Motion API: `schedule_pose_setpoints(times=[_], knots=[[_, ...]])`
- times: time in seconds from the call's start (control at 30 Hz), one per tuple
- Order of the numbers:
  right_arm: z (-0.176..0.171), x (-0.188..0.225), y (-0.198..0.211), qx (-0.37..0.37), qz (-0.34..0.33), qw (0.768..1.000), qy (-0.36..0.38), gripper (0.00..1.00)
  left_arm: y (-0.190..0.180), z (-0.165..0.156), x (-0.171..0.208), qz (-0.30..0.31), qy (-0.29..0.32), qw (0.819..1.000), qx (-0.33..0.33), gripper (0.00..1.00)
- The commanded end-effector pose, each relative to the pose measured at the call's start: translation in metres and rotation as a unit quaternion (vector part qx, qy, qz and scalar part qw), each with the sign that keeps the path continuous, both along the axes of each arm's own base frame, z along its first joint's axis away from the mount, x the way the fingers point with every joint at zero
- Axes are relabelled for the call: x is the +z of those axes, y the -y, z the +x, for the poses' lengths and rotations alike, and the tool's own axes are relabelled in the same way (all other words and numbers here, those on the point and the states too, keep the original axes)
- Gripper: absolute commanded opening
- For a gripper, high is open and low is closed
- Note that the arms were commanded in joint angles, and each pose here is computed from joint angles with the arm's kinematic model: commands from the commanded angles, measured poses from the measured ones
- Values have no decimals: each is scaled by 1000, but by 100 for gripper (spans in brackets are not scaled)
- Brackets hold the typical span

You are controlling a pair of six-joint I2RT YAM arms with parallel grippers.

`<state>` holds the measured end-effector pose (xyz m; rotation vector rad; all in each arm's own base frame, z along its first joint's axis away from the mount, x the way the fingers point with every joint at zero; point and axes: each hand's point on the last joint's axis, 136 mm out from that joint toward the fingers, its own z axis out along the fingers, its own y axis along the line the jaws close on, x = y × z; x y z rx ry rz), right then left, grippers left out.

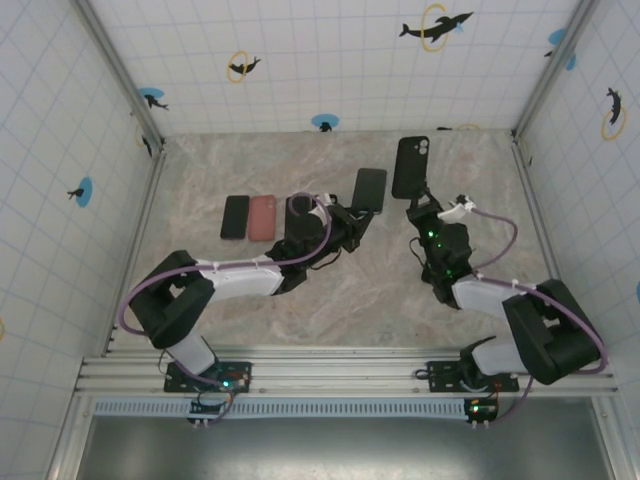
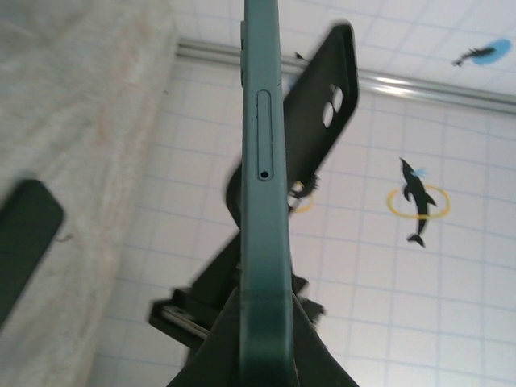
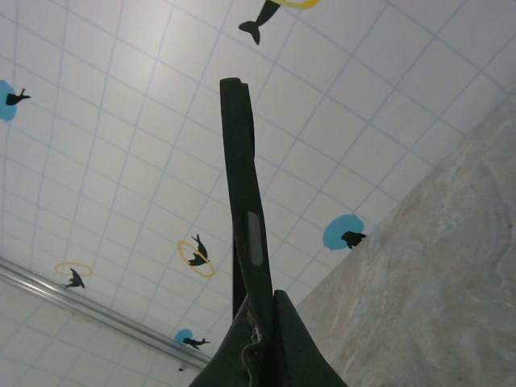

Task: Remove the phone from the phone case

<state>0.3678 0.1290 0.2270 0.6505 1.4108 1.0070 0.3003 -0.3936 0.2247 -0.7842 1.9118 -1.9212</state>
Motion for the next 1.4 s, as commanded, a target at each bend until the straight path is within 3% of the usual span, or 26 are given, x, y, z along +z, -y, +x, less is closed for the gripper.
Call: schedule_pose_setpoints(times=[0.0,0.57,1.37], knots=[[-7,-21,7,2,-13,999,-35,0,-11,12,9,-11,34,999,29,0],[-26,-91,-4,71,24,986,-146,0,-11,53,-88,26,-30,997,66,0],[-35,-123,-2,75,38,978,-189,0,12,78,-142,26,-86,993,71,0]])
